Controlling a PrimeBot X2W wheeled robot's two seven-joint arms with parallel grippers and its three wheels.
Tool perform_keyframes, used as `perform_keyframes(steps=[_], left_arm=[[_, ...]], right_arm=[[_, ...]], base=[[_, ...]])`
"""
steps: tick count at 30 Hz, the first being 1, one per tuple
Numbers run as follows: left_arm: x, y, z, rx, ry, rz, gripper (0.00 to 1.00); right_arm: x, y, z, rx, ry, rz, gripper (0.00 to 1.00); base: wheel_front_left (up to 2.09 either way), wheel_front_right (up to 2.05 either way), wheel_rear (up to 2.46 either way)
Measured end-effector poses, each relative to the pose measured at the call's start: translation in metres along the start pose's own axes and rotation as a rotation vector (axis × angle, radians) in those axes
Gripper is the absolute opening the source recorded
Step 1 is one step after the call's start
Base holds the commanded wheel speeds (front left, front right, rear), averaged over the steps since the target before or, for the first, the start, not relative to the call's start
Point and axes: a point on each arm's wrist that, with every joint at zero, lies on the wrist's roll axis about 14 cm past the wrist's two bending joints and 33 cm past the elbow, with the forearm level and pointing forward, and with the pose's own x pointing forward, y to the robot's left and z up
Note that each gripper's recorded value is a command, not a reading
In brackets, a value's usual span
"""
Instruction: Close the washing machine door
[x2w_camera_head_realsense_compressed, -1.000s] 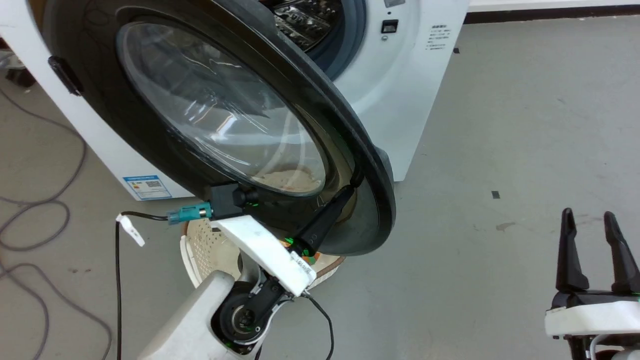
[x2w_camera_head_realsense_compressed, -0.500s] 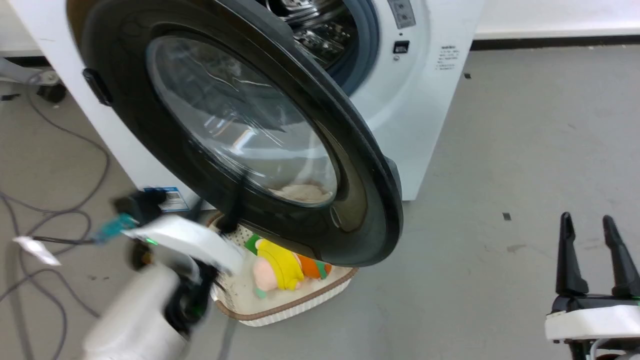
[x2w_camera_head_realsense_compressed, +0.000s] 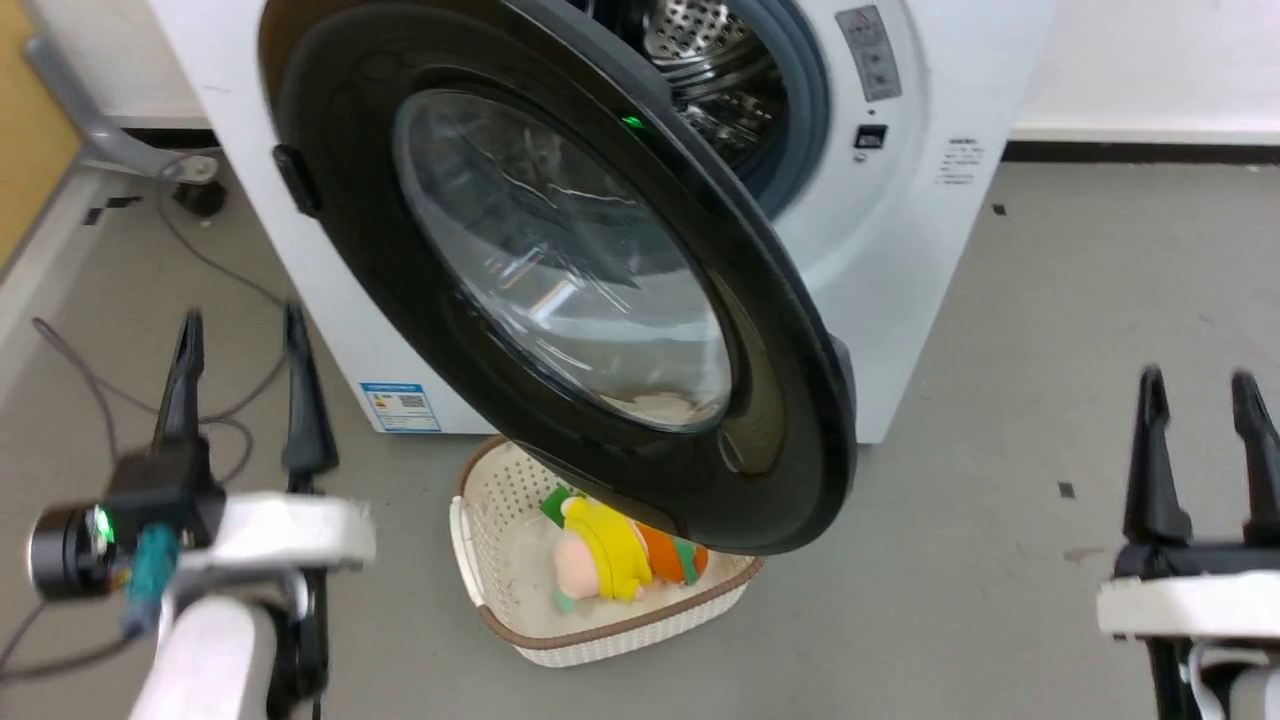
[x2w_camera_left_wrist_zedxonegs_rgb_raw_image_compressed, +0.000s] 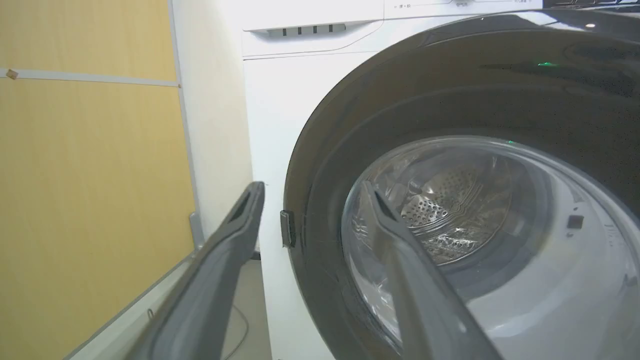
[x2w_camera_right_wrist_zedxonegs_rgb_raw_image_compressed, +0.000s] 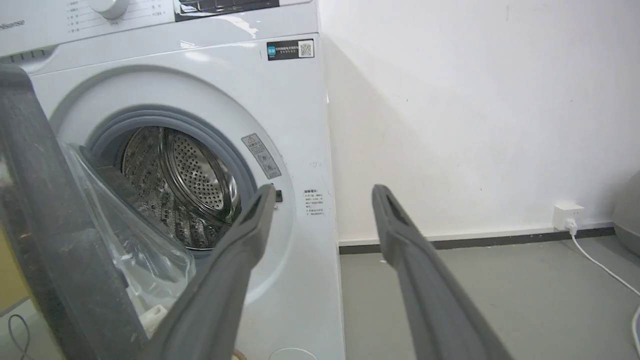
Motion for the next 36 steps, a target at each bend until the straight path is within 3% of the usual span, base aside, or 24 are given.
perform_keyframes(steps=[8, 9, 10, 11, 12, 19, 26, 32, 36], left_arm=[[-0.048, 0.023, -0.024, 0.037, 0.099, 0.055, 1.00], [-0.052, 0.024, -0.026, 0.030, 0.108, 0.057, 1.00], [-0.057, 0.025, -0.028, 0.032, 0.118, 0.061, 1.00], [-0.061, 0.026, -0.030, 0.035, 0.126, 0.062, 1.00], [-0.064, 0.026, -0.031, 0.039, 0.130, 0.064, 1.00], [-0.077, 0.033, -0.035, 0.046, 0.152, 0.084, 1.00], [-0.079, 0.033, -0.040, 0.040, 0.167, 0.088, 1.00], [-0.078, 0.028, -0.045, 0.037, 0.176, 0.082, 1.00], [-0.073, 0.022, -0.050, 0.044, 0.185, 0.066, 1.00]], right_arm=[[0.027, 0.069, 0.056, 0.111, -0.190, 0.189, 1.00], [0.029, 0.077, 0.064, 0.141, -0.213, 0.210, 0.62], [0.030, 0.086, 0.072, 0.161, -0.236, 0.238, 0.31], [0.030, 0.096, 0.080, 0.171, -0.261, 0.267, 0.11], [0.030, 0.107, 0.088, 0.181, -0.283, 0.303, 0.00], [0.008, 0.180, 0.108, 0.239, -0.310, 0.616, 0.00], [-0.029, 0.225, 0.062, 0.208, -0.135, 0.863, 0.00], [-0.045, 0.225, -0.004, 0.160, 0.081, 0.907, 0.00], [-0.040, 0.207, -0.046, 0.115, 0.200, 0.858, 0.00]], base=[[0.00, 0.00, 0.00], [0.00, 0.00, 0.00], [0.00, 0.00, 0.00], [0.00, 0.00, 0.00], [0.00, 0.00, 0.00], [0.00, 0.00, 0.00], [0.00, 0.00, 0.00], [0.00, 0.00, 0.00], [0.00, 0.00, 0.00]])
